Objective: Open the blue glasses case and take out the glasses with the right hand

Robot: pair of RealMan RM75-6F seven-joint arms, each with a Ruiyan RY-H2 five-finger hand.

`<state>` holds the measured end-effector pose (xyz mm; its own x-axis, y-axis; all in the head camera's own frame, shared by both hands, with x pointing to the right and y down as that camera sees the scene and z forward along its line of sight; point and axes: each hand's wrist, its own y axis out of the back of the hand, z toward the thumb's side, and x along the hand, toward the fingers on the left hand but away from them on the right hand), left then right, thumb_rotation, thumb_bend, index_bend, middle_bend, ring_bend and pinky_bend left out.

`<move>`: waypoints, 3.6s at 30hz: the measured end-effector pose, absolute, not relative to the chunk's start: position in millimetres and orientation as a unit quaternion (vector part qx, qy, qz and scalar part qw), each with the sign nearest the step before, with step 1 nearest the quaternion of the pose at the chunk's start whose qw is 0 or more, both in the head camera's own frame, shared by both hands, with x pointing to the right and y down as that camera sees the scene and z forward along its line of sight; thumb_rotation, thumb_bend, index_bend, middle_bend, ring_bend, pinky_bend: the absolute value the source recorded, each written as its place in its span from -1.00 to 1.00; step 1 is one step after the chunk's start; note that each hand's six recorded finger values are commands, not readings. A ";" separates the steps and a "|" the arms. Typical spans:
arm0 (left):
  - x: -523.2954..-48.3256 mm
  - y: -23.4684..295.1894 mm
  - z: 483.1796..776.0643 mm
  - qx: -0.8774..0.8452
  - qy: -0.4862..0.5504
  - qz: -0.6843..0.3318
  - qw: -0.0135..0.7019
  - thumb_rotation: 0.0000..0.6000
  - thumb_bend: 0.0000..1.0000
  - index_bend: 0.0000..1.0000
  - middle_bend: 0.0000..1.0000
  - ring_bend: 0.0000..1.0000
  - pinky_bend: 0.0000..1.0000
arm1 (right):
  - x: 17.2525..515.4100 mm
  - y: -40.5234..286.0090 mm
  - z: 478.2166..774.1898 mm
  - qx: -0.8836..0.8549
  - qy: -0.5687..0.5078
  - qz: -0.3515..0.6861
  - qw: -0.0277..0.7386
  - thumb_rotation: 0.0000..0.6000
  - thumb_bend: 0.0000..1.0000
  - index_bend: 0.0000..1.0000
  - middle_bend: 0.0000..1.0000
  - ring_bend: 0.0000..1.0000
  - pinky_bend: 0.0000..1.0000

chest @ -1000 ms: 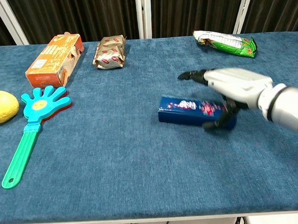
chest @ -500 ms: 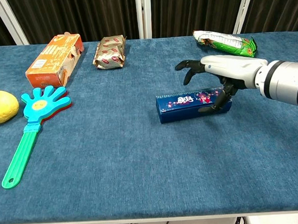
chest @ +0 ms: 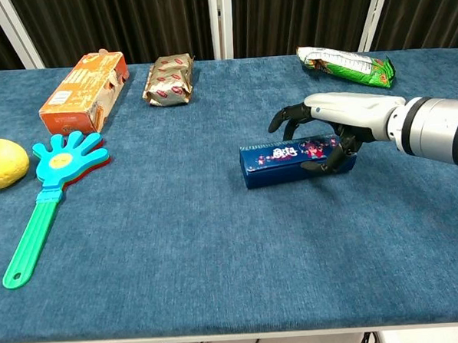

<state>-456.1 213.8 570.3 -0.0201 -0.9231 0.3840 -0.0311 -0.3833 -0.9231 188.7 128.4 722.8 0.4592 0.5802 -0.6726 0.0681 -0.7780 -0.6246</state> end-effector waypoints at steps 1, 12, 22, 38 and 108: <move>-456.1 213.8 570.2 -0.588 0.405 -0.588 0.379 1.00 -0.24 0.21 0.22 -0.12 0.05 | 188.9 128.3 722.9 -0.812 -0.200 0.480 0.266 1.00 -0.22 -0.60 -0.46 -0.94 -1.00; -456.2 213.6 570.3 -0.588 0.406 -0.588 0.379 1.00 -0.24 0.21 0.22 -0.12 0.05 | 189.2 127.4 726.0 -0.812 -0.197 0.484 0.262 1.00 -0.06 -0.46 -0.38 -0.88 -1.00; -456.3 213.4 570.4 -0.589 0.407 -0.587 0.378 1.00 -0.24 0.21 0.22 -0.12 0.05 | 190.0 120.7 729.8 -0.803 -0.196 0.492 0.273 1.00 0.29 -0.22 -0.20 -0.70 -1.00; -456.5 213.0 570.6 -0.590 0.408 -0.587 0.376 1.00 -0.24 0.21 0.22 -0.12 0.05 | 170.8 82.4 745.9 -0.788 -0.203 0.518 0.263 1.00 0.11 -0.84 -0.64 -0.99 -1.00; -456.2 211.7 571.0 -0.597 0.410 -0.582 0.370 1.00 -0.24 0.21 0.23 -0.10 0.05 | 143.3 75.8 760.8 -0.715 -0.116 0.470 0.505 1.00 0.26 -1.00 -0.44 -1.00 -1.00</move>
